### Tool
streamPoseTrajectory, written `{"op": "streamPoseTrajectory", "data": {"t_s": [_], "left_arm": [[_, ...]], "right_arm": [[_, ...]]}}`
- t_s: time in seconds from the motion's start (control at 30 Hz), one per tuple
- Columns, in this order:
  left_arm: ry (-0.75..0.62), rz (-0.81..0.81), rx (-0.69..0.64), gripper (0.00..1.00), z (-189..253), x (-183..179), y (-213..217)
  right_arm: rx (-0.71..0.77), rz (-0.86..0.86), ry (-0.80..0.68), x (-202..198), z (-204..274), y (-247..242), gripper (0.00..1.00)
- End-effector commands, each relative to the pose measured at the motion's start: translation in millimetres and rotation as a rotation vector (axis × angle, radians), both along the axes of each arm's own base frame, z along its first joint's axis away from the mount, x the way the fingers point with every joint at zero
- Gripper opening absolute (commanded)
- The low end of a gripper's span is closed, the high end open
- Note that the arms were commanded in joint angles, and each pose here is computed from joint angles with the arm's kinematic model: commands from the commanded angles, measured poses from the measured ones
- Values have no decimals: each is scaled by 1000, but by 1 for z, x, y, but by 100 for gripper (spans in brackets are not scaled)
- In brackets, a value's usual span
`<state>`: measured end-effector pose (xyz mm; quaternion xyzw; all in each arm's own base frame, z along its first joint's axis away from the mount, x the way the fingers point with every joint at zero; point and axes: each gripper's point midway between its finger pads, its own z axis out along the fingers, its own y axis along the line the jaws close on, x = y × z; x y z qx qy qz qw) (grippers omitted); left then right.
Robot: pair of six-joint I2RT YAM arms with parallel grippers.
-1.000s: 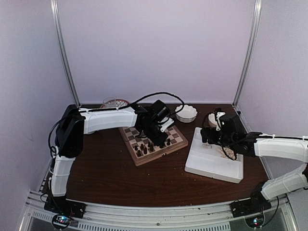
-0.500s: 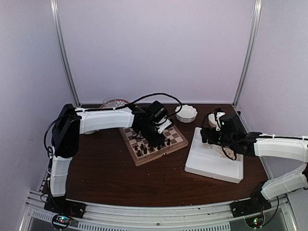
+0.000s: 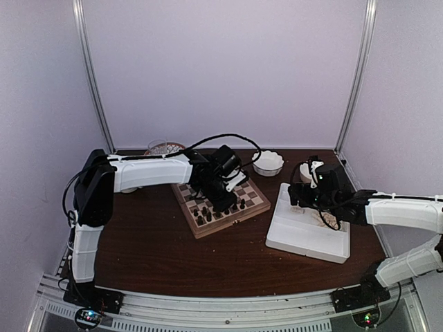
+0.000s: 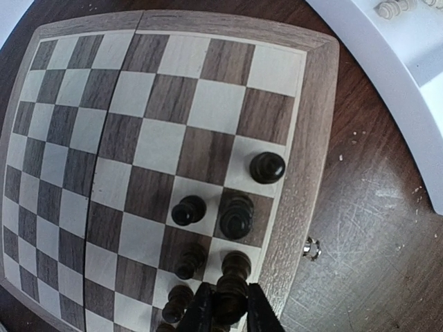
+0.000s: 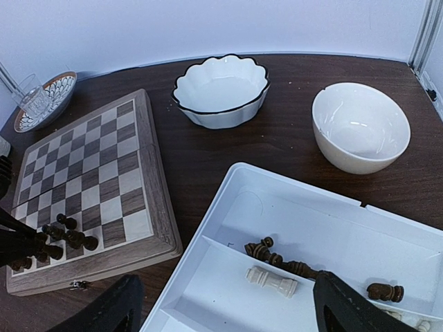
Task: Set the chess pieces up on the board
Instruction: Adjust the queen at e8.
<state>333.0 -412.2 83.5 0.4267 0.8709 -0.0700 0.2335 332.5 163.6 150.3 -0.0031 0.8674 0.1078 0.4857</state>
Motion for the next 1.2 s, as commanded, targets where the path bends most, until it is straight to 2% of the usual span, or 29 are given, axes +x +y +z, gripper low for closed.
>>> {"op": "streamPoseTrajectory", "data": {"t_s": [0.0,0.23,0.47,0.83,1.17], "left_arm": [[-33,14,-14,16,17,3,5],[-29,10,-17,18,17,2,4],[-17,3,-28,30,19,0,2],[-26,3,-52,33,32,-1,1],[-66,-3,-139,36,83,-19,3]], "right_arm": [[16,0,-27,6,13,2,88],[16,1,-26,6,12,3,88],[17,1,-26,6,13,3,88],[17,2,-26,6,13,3,88],[30,10,-22,5,16,5,88]]}}
